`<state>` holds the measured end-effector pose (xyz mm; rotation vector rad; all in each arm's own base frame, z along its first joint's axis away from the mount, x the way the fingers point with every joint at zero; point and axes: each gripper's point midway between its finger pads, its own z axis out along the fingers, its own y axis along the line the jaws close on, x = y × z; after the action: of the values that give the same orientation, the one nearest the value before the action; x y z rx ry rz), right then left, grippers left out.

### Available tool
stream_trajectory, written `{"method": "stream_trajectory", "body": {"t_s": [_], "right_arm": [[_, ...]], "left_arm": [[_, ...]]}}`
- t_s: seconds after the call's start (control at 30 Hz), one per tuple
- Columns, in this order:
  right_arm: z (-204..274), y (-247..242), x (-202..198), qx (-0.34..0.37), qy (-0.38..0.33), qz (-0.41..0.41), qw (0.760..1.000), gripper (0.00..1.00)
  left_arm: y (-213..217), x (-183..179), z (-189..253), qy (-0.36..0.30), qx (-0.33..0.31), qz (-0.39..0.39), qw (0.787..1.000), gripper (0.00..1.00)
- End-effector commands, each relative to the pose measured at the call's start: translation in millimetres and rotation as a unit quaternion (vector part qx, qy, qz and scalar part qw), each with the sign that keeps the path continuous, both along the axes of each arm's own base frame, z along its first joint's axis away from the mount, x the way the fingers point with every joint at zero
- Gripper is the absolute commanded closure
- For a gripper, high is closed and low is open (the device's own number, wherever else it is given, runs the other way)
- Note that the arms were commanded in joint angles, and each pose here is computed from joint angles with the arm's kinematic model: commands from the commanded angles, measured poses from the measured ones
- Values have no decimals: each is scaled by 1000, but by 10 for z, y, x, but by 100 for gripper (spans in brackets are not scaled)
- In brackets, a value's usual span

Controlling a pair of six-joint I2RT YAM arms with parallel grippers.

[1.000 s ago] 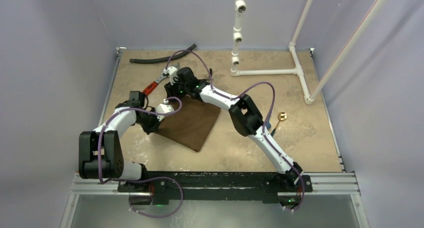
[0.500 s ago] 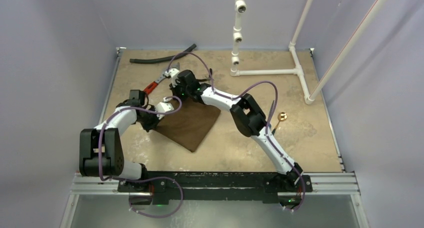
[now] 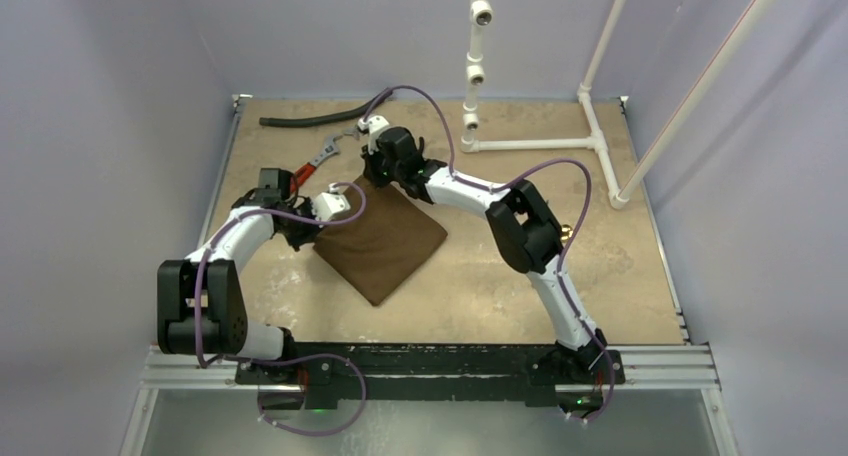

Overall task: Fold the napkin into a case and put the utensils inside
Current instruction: Rotate the square-folded napkin at the center of the board.

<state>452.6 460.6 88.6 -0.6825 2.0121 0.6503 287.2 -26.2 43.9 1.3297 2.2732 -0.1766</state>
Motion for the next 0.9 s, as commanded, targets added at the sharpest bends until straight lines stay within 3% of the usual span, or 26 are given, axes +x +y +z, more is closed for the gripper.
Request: {"method": "stream_trajectory", "body": {"t_s": [0.0, 0.2, 0.33, 0.43, 0.67, 0.87], "right_arm": [[219, -121, 118, 18, -25, -39, 999, 100], [2, -274, 166, -3, -5, -58, 998, 100], [-60, -259, 148, -3, 3, -50, 999, 100], [-76, -238, 170, -1, 0, -51, 999, 100], [-146, -168, 118, 7, 7, -36, 999, 100], [-230, -166, 54, 6, 16, -31, 999, 100]], "left_arm": [[-28, 67, 100, -18, -1, -15, 1000, 100], [-1, 52, 16, -17, 9, -23, 1000, 98], [-29, 24, 36, 0, 1, -27, 1000, 71], [-174, 32, 249, 27, -40, -34, 998, 63], [-598, 231, 559, 37, -148, -12, 988, 62], [-601, 501, 217, 39, -119, 59, 990, 72]]}}
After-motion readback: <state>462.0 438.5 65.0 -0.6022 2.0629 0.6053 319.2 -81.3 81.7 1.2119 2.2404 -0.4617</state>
